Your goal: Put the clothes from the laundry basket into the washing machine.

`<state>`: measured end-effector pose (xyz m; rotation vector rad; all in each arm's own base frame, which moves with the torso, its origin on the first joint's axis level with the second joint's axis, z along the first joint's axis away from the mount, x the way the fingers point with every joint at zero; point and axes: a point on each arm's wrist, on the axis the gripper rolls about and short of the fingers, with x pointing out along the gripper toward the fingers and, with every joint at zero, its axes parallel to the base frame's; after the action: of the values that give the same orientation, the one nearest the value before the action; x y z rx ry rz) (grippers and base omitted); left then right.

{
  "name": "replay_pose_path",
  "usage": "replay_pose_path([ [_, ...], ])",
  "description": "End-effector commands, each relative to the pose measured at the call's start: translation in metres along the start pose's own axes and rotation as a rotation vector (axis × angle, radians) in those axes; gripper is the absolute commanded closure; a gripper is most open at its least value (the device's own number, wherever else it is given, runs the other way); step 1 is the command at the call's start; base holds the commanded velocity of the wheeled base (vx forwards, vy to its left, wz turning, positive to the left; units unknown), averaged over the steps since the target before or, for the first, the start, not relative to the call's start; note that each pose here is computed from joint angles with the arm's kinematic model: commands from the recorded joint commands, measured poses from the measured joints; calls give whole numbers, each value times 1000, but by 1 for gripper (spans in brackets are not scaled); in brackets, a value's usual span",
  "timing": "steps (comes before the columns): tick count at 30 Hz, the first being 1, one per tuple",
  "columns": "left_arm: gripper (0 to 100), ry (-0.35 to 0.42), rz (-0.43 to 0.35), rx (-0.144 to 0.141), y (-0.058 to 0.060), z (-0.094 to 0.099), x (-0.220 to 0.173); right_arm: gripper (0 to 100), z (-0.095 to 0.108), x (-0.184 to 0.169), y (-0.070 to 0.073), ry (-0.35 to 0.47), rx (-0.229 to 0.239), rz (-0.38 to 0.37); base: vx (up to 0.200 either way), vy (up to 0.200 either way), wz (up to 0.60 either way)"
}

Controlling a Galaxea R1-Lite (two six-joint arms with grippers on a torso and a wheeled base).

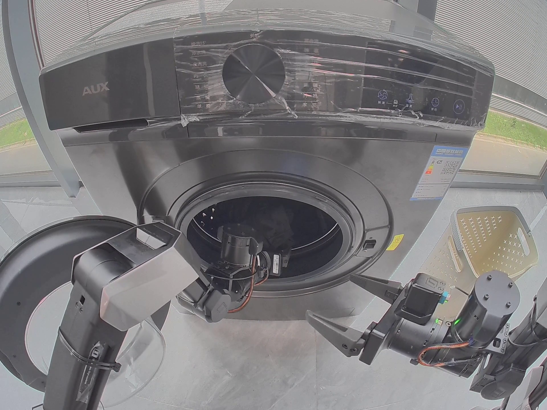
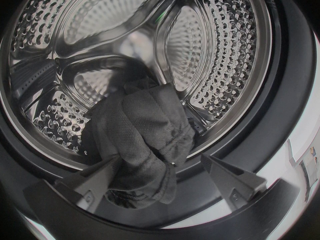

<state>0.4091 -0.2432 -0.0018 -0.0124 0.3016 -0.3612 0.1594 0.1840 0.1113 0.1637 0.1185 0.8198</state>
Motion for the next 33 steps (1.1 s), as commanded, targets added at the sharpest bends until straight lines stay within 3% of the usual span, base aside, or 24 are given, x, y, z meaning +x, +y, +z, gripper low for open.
replay_pose_path([
  [1, 100, -14, 14, -6, 3, -10, 18, 0, 0, 0, 0, 0, 0, 0, 0, 0, 0],
  [10, 100, -179, 51, -48, 7, 20, 44, 0, -1, 1, 0, 6, 0, -1, 0, 0, 0],
  [13, 100, -242, 88, -64, 17, 29, 56, 0, -1, 1, 0, 6, 0, -1, 0, 0, 0],
  [20, 100, -275, 109, -75, 27, 33, 64, 0, -1, 1, 0, 6, 0, 1, 0, 0, 0],
  [27, 100, -266, 110, -74, 28, 32, 62, 0, -1, 1, 0, 6, 0, 2, 0, 0, 0],
  [28, 0, -263, 109, -73, 27, 31, 62, 0, -1, 1, 0, 6, 0, 2, 0, 0, 0],
  [33, 0, -257, 100, -77, 22, 30, 61, 0, -1, 0, 0, 3, 0, 3, 0, 0, 0],
])
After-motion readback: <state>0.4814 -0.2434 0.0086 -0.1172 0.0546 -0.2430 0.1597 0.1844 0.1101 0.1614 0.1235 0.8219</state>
